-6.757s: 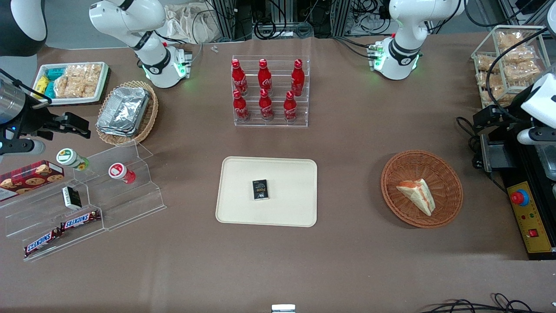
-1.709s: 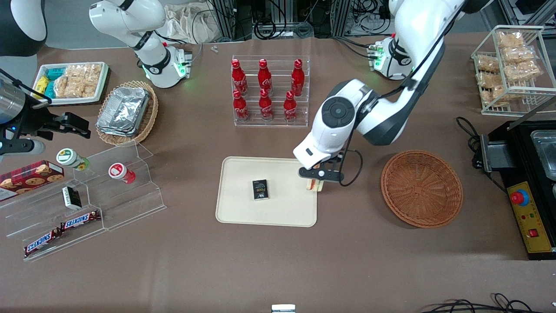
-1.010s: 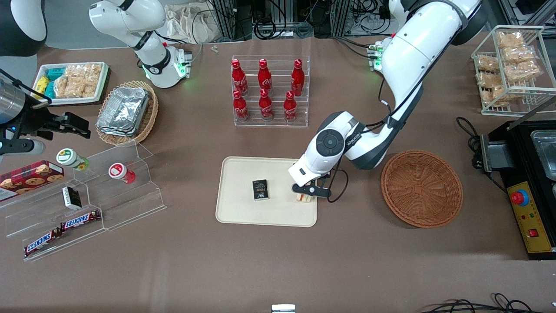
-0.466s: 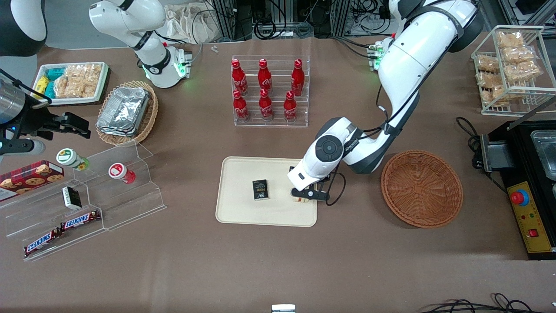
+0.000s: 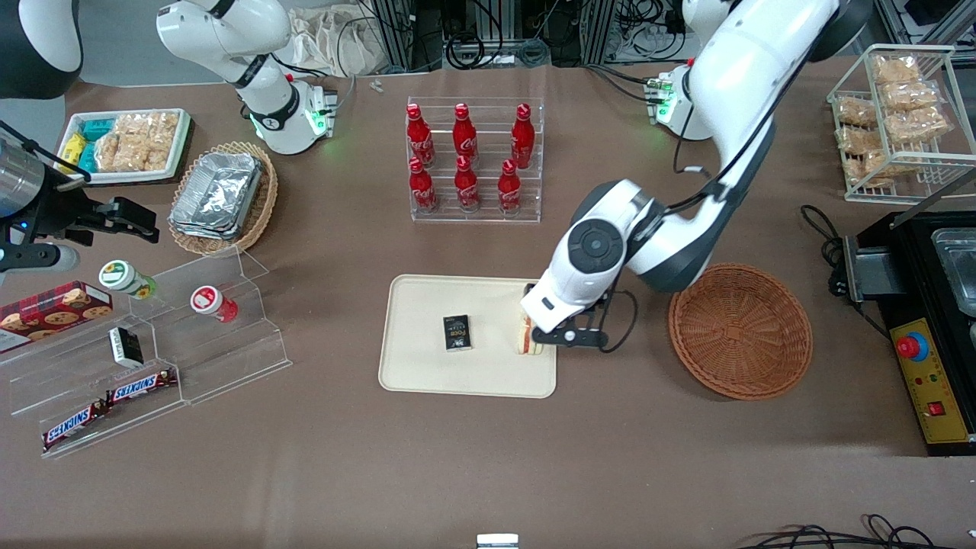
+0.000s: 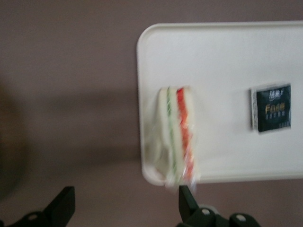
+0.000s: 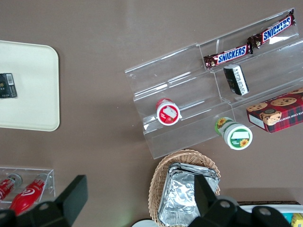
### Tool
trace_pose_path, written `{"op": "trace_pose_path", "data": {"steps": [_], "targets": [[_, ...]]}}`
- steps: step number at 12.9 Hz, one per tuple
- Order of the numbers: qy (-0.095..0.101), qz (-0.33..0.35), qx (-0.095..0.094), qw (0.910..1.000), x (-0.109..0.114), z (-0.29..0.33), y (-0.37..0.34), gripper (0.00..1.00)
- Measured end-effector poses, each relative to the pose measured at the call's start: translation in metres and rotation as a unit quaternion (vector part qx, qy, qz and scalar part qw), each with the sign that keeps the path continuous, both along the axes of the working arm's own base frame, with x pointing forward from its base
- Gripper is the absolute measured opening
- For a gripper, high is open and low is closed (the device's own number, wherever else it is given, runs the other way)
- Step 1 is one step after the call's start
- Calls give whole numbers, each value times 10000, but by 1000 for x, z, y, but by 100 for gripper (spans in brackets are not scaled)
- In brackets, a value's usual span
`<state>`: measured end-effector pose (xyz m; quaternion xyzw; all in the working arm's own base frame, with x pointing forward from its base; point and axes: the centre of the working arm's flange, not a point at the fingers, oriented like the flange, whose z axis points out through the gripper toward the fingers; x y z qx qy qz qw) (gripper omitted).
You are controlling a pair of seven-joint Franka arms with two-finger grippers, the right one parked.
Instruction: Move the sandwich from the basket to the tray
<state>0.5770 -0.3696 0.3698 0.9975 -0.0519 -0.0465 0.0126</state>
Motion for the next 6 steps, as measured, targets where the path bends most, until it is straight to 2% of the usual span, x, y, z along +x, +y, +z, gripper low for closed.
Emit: {"op": "trace_pose_path", "data": {"steps": [3,6], "targets": [[230,-280,108,9993,0,85,72,99],[347,-431,274,9981,-1,136,143,99]]}}
